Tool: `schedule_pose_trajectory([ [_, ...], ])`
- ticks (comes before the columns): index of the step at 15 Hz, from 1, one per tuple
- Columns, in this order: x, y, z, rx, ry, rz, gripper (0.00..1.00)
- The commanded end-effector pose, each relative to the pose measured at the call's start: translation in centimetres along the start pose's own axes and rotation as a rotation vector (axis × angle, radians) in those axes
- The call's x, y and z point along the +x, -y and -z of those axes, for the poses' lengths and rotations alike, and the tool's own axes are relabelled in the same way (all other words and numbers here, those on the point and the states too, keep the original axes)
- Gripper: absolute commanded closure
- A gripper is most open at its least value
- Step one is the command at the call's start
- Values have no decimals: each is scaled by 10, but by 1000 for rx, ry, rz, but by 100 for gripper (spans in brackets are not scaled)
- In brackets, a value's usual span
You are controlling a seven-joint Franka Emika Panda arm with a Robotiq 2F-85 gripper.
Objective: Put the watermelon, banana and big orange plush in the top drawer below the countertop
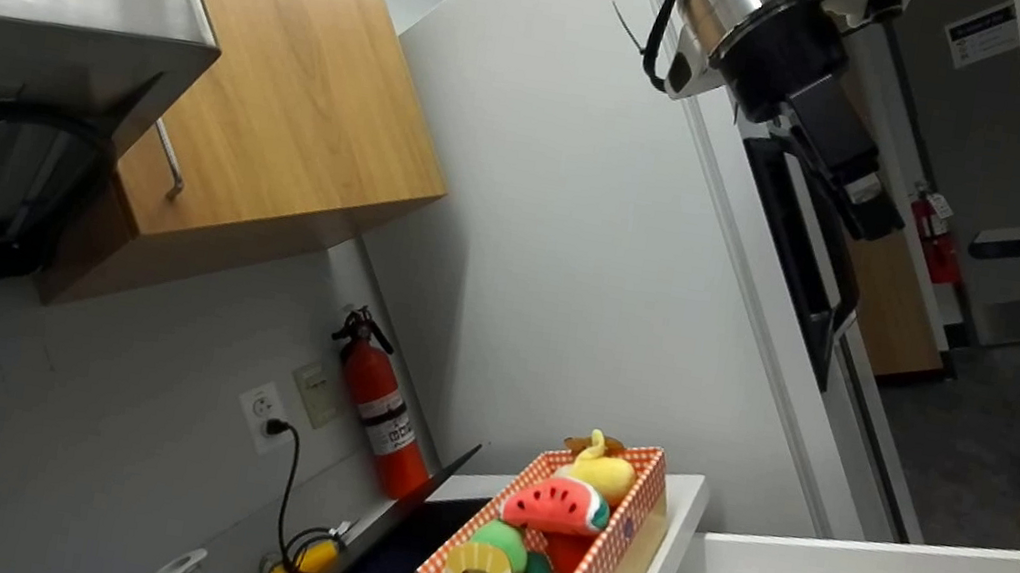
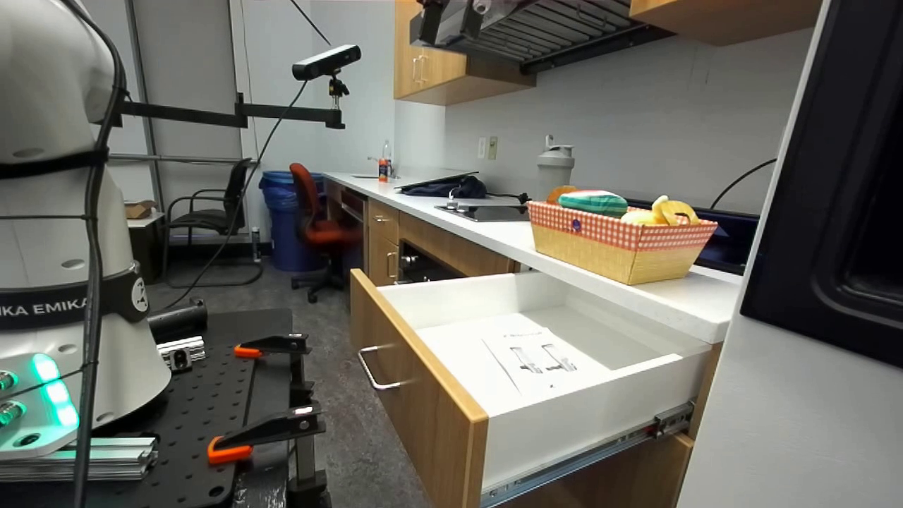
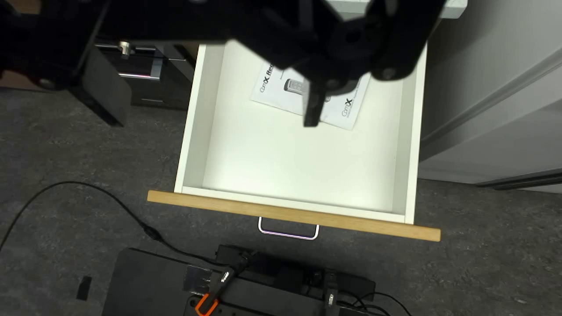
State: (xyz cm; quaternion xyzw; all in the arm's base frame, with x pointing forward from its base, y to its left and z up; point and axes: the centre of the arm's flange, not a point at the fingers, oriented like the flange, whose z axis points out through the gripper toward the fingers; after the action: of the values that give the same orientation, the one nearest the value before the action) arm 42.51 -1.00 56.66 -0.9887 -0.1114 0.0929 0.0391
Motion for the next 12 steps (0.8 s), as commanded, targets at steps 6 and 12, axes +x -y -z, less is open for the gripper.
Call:
schedule_pose_trajectory([
  [6,14,-8,-3,-18,32,19,0],
  [12,53,-14,-11,-50,36,85,0],
])
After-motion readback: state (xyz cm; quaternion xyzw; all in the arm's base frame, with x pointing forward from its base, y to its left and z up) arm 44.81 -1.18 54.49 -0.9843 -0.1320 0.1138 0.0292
